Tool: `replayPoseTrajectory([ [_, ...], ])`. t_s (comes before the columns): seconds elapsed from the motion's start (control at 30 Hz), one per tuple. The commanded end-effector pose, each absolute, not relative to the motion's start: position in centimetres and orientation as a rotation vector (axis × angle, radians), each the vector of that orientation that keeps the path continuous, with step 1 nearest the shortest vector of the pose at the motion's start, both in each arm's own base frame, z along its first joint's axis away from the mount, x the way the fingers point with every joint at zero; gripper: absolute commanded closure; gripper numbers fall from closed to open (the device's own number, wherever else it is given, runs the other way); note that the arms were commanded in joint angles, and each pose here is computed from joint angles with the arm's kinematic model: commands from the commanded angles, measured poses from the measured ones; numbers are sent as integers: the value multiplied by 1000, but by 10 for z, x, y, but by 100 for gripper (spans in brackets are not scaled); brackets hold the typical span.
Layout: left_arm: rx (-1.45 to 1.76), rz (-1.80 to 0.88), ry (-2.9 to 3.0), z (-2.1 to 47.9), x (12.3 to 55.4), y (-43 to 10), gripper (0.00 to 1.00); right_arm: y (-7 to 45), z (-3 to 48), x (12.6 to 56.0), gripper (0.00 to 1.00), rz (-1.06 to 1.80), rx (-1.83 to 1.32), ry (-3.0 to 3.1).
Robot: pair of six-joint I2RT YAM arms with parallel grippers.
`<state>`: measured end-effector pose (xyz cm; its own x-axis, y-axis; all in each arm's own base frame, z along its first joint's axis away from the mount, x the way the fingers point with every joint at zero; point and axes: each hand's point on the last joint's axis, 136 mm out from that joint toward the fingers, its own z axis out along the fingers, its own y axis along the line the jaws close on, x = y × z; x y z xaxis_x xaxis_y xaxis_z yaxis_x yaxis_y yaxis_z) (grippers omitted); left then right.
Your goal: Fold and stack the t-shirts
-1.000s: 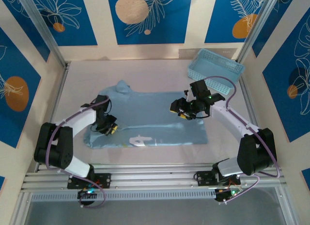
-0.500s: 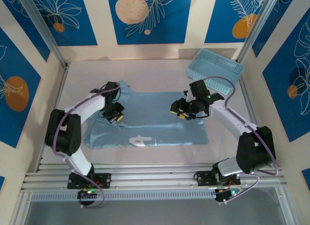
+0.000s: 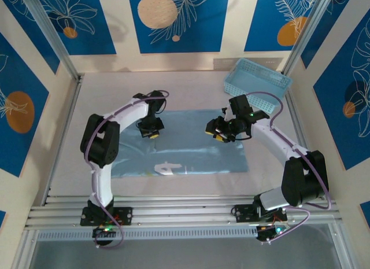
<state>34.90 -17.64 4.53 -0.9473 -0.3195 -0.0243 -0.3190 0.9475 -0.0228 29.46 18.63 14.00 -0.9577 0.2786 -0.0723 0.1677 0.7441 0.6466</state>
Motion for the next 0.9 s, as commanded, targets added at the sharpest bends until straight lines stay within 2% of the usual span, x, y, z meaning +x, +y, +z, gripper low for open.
replayPoseTrajectory([
  [0.0, -378, 82, 3115, 44, 342, -173, 100, 187, 140, 287, 51, 1046, 344, 2805],
  [0.47, -105, 169, 3070, 57, 354, -184, 100, 181, 123, 286, 53, 1041, 447, 2841],
  [0.87, -62, 238, 3019, 69, 348, -193, 100, 182, 120, 287, 54, 1047, 457, 2851],
])
